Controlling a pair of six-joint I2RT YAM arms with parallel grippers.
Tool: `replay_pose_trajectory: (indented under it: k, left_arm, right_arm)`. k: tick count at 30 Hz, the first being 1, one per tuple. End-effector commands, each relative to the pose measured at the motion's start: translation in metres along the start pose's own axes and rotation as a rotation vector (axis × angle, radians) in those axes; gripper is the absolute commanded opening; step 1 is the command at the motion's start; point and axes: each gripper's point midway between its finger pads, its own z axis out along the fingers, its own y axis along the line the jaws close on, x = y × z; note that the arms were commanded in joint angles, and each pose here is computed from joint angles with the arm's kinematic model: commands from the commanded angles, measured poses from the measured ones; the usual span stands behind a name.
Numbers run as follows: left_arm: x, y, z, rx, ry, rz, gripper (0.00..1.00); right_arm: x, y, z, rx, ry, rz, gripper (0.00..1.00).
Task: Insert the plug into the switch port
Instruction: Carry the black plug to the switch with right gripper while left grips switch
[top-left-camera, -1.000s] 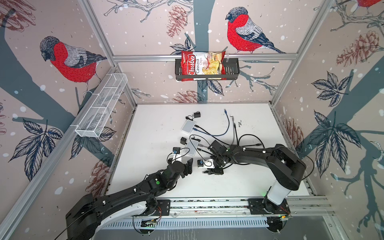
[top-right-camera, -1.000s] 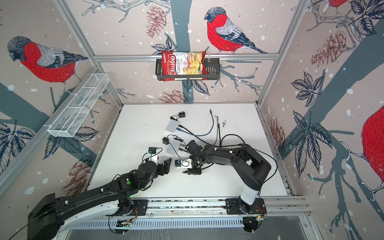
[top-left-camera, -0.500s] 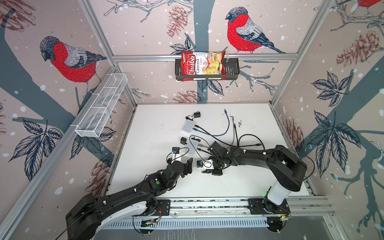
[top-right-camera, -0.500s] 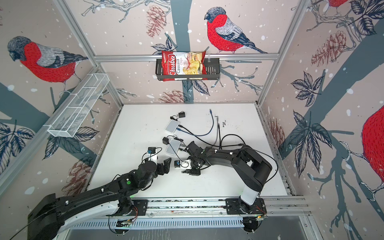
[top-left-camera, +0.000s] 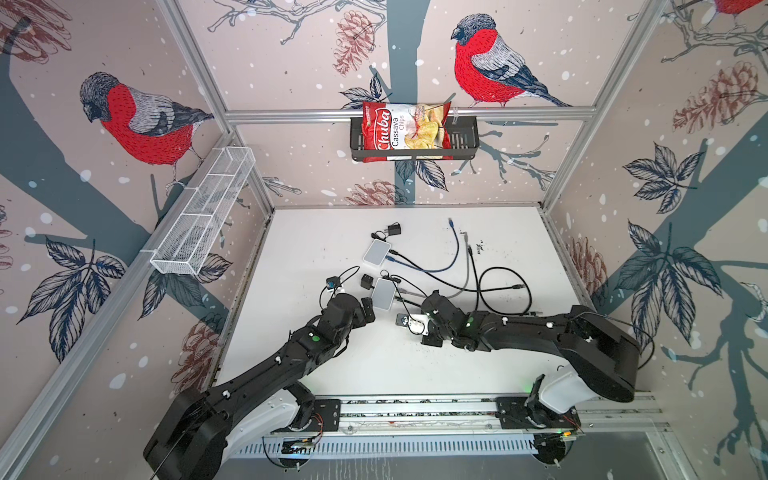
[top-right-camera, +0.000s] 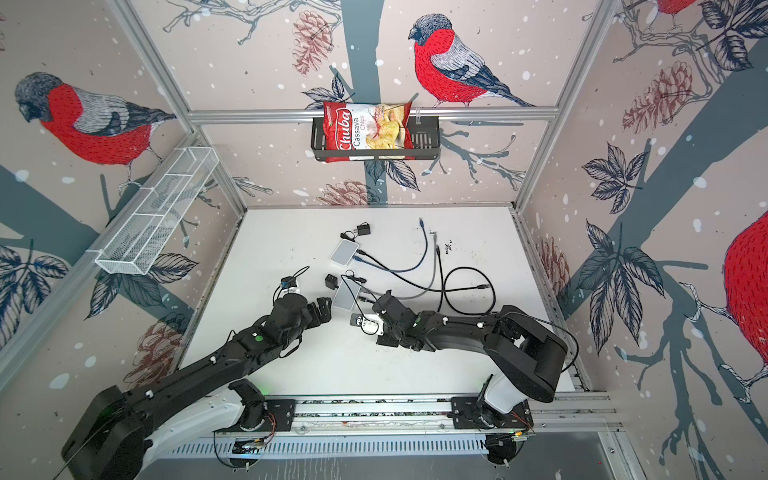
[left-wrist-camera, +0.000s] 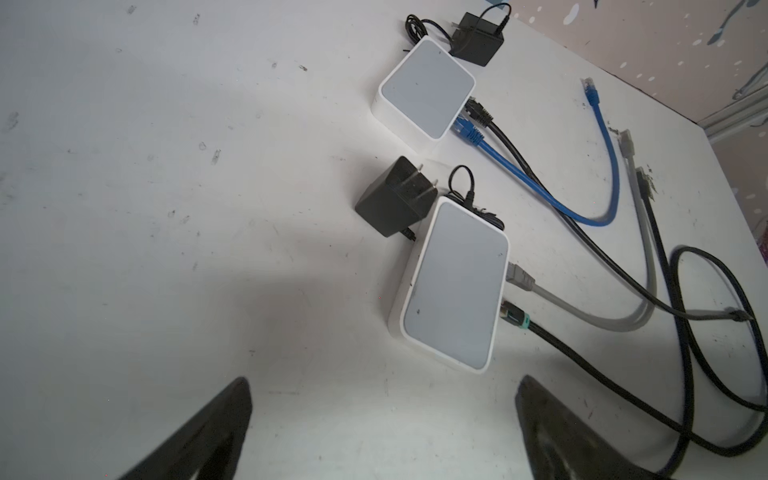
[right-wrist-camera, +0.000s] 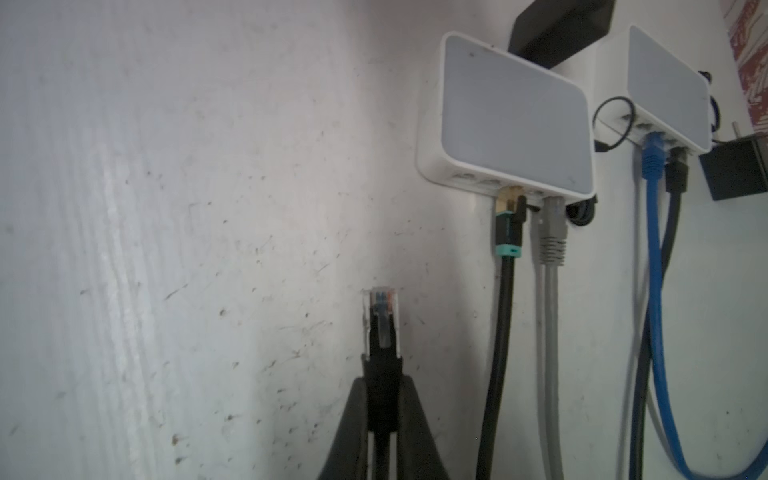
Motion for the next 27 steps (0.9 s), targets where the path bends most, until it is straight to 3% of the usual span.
replay_pose_trajectory:
  k: [1, 6, 11, 18, 27]
  left_arm:
    - [-0.002, -0.008, 0.009, 0.04, 0.036, 0.018, 0.98]
    - [-0.005, -0.027, 0.03, 0.115, 0.052, 0.03, 0.98]
    - [-0.009, -0.034, 0.049, 0.11, 0.05, 0.06, 0.95]
    - [-0.003, -0.043, 0.07, 0.108, 0.11, 0.113, 0.83]
    - [0.012, -0.047, 0.086, 0.14, 0.153, 0.088, 0.66]
  right_arm:
    - [-0.007, -0.013, 0.003, 0.061, -0.012, 0.105, 0.01]
    - [-0.011, -0.014, 0.012, 0.063, -0.024, 0.187, 0.01]
    - [-0.015, -0.019, 0.022, 0.071, -0.005, 0.22, 0.01]
    - [-0.016, -0.022, 0.035, 0.072, 0.023, 0.235, 0.01]
    - [-0.013, -0.025, 0.04, 0.069, 0.023, 0.254, 0.01]
